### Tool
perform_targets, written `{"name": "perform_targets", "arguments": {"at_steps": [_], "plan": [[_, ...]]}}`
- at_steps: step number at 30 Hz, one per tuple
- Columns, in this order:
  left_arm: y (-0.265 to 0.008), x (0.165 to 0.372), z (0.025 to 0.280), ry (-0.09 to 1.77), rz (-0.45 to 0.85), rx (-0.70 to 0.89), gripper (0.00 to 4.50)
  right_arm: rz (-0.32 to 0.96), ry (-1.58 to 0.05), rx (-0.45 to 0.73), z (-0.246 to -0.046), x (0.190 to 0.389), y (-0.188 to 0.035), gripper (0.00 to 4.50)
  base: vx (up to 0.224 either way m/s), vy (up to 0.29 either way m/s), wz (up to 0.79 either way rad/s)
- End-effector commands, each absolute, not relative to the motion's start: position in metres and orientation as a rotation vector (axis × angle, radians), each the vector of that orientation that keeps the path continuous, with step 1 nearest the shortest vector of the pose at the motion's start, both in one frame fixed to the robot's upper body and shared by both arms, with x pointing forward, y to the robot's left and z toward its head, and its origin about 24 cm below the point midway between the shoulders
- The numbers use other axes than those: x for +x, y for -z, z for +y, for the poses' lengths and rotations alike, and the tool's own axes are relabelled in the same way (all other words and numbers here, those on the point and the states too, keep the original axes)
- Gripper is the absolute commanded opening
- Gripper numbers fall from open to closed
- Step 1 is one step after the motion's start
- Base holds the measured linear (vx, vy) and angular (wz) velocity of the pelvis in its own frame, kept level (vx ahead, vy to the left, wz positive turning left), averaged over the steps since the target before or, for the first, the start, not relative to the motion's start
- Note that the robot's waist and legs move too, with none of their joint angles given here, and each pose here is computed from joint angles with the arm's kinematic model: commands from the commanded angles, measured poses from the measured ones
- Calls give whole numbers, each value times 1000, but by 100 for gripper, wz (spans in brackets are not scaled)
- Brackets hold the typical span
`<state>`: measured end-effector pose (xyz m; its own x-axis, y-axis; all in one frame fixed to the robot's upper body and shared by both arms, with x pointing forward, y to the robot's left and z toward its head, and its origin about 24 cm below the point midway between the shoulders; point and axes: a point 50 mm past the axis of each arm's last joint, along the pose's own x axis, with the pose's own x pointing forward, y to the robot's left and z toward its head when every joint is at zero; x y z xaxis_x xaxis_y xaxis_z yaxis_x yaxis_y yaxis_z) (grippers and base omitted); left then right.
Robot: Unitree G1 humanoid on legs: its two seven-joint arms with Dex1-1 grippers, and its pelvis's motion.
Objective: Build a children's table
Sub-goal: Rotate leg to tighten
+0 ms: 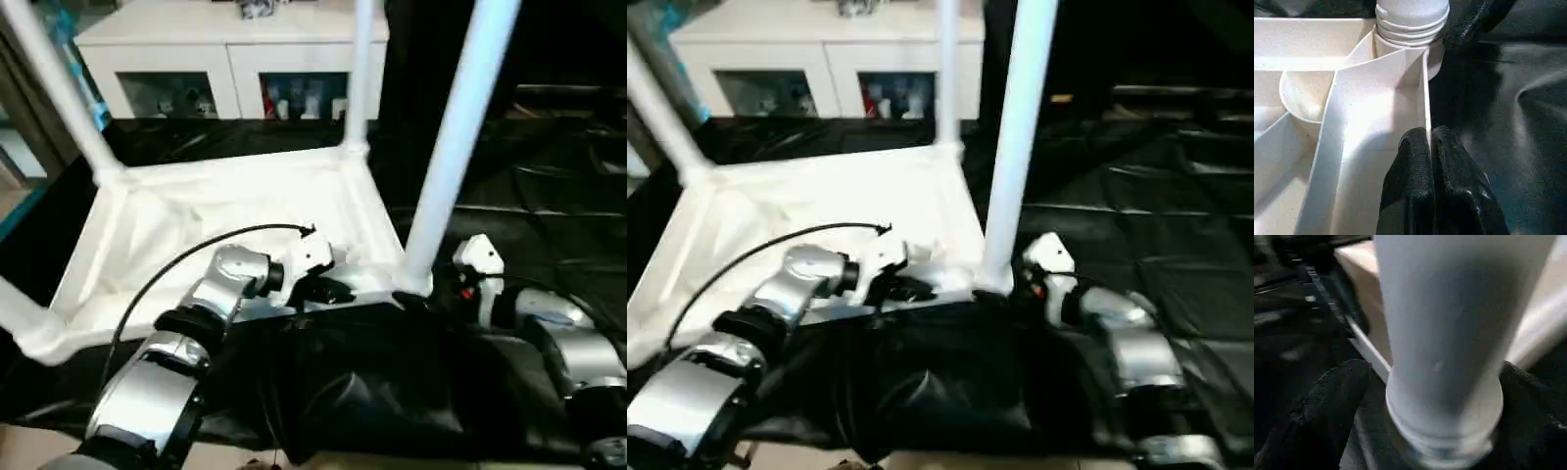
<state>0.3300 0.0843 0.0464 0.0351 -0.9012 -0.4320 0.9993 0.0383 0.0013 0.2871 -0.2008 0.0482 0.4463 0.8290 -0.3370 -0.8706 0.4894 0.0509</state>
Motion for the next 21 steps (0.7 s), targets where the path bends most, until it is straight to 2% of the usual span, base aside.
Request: {"name": "perform_targets", "arguments": {"at_steps": [1,8,10,11,15,21], "plan": [[-45,325,79,1563,347,316,0,384,-1179,-115,-188,278,-41,412,0,0,0],[-46,323,81,1594,351,296,0,389,-1213,-93,-187,277,-41,398,0,0,0],[-47,323,81,1601,351,295,0,395,-1231,-85,-187,275,-41,386,0,0,0],[-47,323,81,1601,351,295,0,395,-1231,-85,-187,275,-41,365,0,0,0],[-46,323,81,1594,352,298,0,399,-1235,-63,-185,273,-39,342,0,0,0],[-44,333,77,1427,351,315,0,392,-1132,-9,-180,269,-28,299,0,0,0]]}}
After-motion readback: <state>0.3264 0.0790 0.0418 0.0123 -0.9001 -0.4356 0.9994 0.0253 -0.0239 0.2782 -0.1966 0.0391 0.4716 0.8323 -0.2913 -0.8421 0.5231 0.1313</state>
